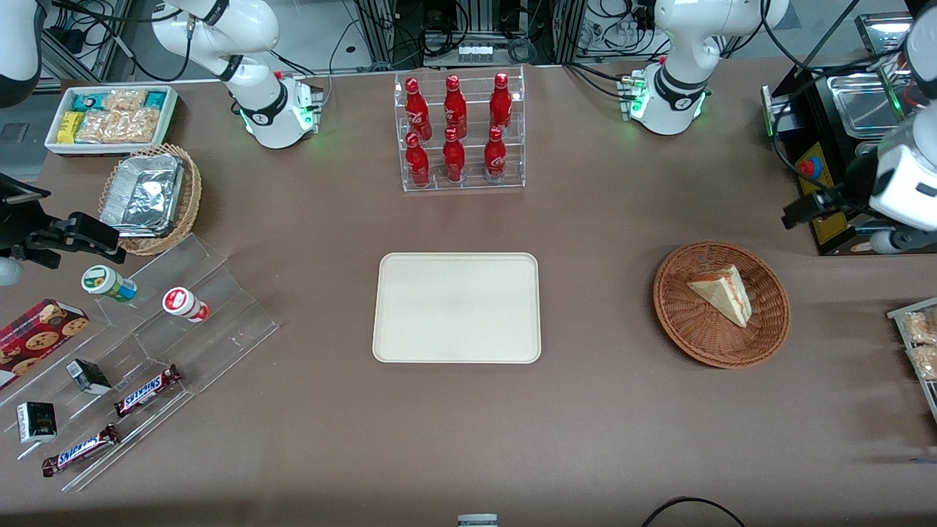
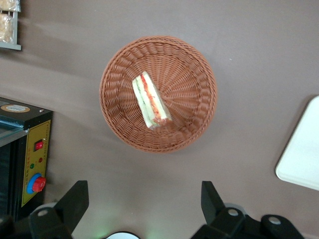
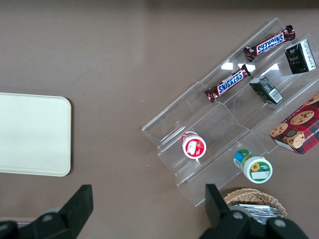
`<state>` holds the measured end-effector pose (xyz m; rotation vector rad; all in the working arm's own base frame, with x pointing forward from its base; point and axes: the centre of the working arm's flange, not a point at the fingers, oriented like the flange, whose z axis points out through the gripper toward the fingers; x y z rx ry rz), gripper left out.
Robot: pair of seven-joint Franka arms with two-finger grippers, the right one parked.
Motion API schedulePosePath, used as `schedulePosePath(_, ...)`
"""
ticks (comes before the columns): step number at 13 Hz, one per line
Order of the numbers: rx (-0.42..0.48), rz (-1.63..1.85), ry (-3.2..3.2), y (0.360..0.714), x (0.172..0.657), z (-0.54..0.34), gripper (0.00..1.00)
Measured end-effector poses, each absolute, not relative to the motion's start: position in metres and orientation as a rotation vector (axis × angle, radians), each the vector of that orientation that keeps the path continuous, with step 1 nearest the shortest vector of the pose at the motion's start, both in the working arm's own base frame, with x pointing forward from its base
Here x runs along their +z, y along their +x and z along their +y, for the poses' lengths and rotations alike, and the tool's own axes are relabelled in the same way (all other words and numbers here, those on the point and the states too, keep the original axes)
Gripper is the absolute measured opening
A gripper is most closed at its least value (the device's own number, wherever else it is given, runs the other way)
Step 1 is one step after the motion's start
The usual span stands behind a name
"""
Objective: Place sandwich from basket to tray
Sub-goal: 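Lower the open left gripper onto the sandwich in the basket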
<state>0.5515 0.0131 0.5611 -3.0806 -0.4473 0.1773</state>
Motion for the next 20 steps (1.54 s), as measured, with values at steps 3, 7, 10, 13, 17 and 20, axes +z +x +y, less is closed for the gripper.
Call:
schedulePosePath(3, 0.172, -0.517, -3.066, 0.567, 0.522, 0.023, 1.00)
schedulePosePath(7, 0.145, -0.731, -3.019, 0.571, 0.458, 0.039, 1.00)
schedulePosePath(10, 0.133, -0.834, -2.989, 0.574, 0.415, 0.044, 1.00)
schedulePosePath(13, 0.151, -1.032, -2.911, 0.574, 0.360, 0.051, 1.00)
schedulePosePath(17, 0.149, -1.125, -2.885, 0.572, 0.294, 0.052, 1.00)
schedulePosePath(20, 0.152, -1.262, -2.892, 0.569, 0.262, 0.052, 1.00)
